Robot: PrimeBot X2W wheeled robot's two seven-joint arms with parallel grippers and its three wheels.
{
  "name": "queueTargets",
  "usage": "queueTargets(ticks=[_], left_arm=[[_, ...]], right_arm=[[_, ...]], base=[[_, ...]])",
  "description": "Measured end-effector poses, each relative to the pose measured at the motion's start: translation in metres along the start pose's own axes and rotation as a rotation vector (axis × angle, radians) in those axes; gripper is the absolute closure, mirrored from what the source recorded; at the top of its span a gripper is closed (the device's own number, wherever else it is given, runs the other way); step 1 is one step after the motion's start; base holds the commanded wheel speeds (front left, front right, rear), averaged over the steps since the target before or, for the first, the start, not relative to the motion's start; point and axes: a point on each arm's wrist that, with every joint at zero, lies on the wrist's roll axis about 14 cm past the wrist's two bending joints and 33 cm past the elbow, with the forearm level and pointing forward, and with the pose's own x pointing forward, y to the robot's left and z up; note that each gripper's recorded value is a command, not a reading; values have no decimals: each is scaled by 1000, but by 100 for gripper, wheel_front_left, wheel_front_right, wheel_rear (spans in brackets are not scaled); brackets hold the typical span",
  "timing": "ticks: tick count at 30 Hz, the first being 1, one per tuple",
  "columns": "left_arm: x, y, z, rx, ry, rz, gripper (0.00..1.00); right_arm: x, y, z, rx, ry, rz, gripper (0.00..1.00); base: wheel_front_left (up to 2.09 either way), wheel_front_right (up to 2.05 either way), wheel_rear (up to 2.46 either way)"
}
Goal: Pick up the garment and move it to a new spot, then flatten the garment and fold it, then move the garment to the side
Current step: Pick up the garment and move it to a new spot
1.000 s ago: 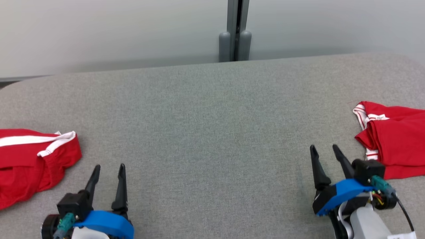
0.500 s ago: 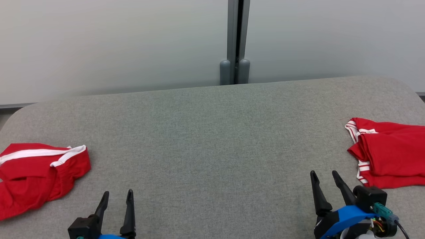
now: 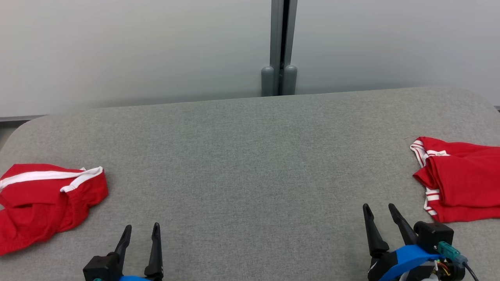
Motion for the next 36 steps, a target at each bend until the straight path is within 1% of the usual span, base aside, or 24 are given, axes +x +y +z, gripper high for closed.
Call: queueTargets(ticks=[5,6,8,14,18,26,31,34,36], left_arm=[[-1,7,0,-13,-1,27,0],[-3,16,2,-23,-8,56,0],[-5,21,2,-29,-10,73,0],[-25,62,4,-57,-27,211,0],[-48,94,3,-75,-35,326,0],[-98,143,-2,-122,-52,539,0],[-122,159,-8,-140,-44,625,0],[-128,163,-11,-143,-35,648,0],[-125,161,-13,-149,-28,641,0]], right_arm=[[7,11,-4,-7,14,33,0],[12,20,-5,-11,20,60,0],[15,24,-6,-13,22,74,0],[34,71,-12,-36,45,210,0],[45,107,-18,-48,62,312,0],[54,175,-32,-74,97,505,0],[56,197,-44,-76,128,567,0],[57,204,-46,-76,133,586,0],[57,204,-49,-81,139,590,0]], base=[[0,0,0],[0,0,0],[0,0,0],[0,0,0],[0,0,0],[0,0,0],[0,0,0],[0,0,0],[0,0,0]])
